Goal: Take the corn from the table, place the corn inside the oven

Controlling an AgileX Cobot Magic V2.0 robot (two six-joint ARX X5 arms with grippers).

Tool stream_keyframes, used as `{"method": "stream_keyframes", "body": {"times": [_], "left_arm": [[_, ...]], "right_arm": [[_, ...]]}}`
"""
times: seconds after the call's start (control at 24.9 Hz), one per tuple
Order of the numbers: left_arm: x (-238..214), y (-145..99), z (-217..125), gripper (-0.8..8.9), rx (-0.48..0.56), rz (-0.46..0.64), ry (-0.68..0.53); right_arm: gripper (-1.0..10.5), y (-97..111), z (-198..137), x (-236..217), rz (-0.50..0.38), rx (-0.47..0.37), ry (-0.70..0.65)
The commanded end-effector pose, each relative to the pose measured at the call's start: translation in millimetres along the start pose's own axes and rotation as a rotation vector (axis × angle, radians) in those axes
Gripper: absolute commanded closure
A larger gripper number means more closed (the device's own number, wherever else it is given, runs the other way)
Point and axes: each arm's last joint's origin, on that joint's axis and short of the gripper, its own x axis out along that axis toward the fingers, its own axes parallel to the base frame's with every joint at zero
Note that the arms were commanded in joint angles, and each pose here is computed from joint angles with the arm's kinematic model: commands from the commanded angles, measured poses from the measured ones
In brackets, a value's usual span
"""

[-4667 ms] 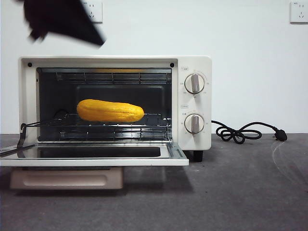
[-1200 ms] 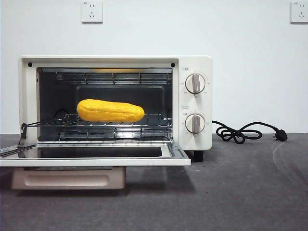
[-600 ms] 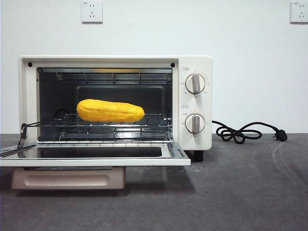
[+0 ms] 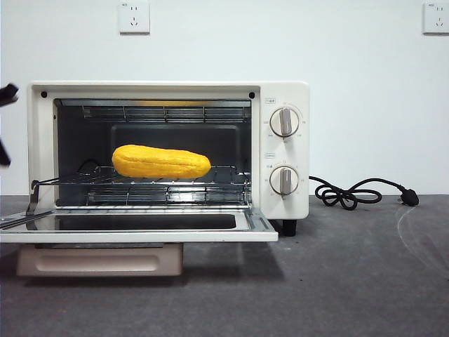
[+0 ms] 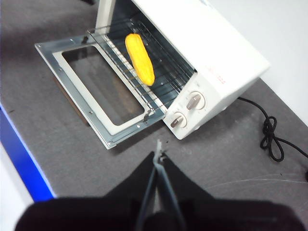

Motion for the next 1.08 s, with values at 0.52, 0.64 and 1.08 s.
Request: {"method": "stream_keyframes", "body": {"times": [0.52, 0.64, 1.08], "left_arm": [[-257.1, -101.4, 3.9, 8.17, 0.397, 0.063, -1.087], [-276.1, -107.9, -9.7, 8.17, 0.444, 0.029, -1.154], [-188.4, -80.0, -90.1, 8.17, 0.438, 0.098, -0.78]], "right_arm": [[9.5, 0.3, -2.3, 0.6, -0.006, -0.006, 0.016], [9.5, 0.2, -2.3, 0.4, -0.005, -0.006, 0.015], [9.5, 0.2, -2.3, 0.4, -0.005, -0.006, 0.015]]}}
